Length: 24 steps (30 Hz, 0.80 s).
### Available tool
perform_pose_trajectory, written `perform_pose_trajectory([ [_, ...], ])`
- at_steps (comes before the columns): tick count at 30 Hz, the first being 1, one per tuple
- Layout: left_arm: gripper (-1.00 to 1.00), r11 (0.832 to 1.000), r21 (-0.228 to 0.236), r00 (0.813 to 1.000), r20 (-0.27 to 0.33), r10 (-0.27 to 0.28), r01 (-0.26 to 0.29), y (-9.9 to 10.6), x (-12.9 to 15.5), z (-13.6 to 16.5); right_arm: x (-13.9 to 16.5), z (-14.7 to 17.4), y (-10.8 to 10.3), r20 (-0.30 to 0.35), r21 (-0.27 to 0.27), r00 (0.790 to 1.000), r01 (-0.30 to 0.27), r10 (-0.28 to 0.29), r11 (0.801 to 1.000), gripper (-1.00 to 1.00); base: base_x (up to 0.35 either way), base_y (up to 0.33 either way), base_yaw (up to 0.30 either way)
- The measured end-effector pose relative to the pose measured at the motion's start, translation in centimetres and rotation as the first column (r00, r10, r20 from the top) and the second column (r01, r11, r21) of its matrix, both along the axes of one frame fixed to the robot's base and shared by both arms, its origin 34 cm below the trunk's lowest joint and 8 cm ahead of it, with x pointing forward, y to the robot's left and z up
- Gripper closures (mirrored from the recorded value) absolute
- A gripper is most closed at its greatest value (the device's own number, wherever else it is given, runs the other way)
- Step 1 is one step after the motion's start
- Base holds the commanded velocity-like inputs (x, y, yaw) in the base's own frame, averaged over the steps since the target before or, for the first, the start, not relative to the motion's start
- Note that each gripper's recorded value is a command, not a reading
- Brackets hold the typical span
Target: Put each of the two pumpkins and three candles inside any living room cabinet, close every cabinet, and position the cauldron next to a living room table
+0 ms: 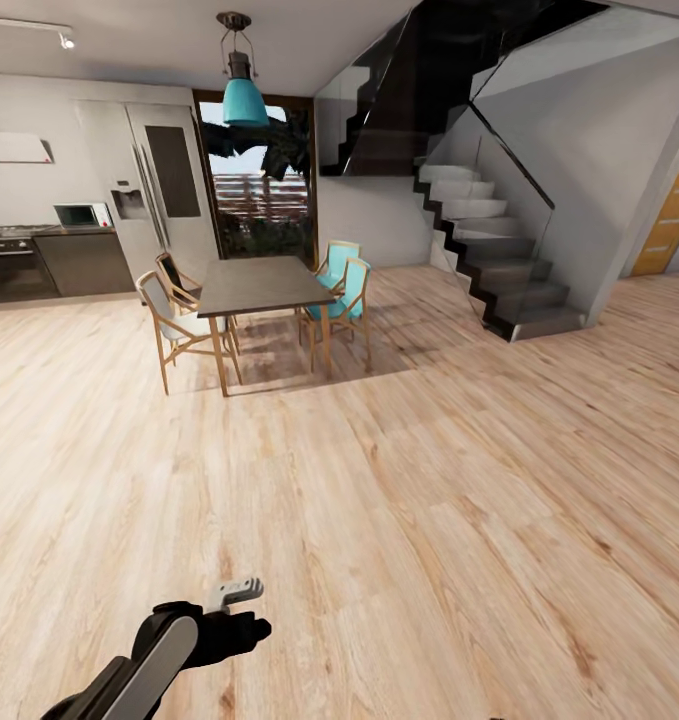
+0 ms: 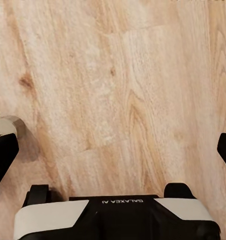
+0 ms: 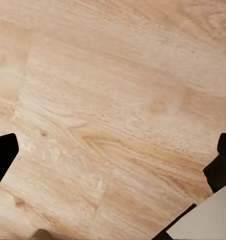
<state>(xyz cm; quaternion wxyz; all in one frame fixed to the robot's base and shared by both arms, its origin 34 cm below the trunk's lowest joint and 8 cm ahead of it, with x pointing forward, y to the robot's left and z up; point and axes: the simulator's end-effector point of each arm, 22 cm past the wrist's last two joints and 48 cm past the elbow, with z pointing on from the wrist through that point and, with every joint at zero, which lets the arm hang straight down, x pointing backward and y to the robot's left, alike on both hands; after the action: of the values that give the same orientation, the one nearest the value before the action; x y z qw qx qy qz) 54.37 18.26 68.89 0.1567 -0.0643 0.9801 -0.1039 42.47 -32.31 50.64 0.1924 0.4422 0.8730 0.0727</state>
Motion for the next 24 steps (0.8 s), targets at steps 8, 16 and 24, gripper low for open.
perform_pose_trajectory([
  [8,-1.00,0.999,0.011,0.998,-0.038,0.049,-0.049,-0.2,-1.2,-3.9,0.5,-1.0,0.0,0.004,-0.025,0.998,-0.067,0.067,0.997,-1.00,0.000,0.000,0.000],
  [16,-1.00,0.981,0.159,0.994,0.024,0.108,-0.111,3.6,-1.1,-8.2,6.0,0.2,2.7,0.115,-0.021,0.978,-0.174,0.176,0.984,-1.00,0.000,0.000,0.000],
  [24,-1.00,0.943,0.268,0.980,0.041,0.194,-0.198,6.7,-3.8,-14.1,17.0,7.8,7.1,0.275,-0.112,0.914,-0.277,0.298,0.954,-1.00,0.000,0.000,0.000],
])
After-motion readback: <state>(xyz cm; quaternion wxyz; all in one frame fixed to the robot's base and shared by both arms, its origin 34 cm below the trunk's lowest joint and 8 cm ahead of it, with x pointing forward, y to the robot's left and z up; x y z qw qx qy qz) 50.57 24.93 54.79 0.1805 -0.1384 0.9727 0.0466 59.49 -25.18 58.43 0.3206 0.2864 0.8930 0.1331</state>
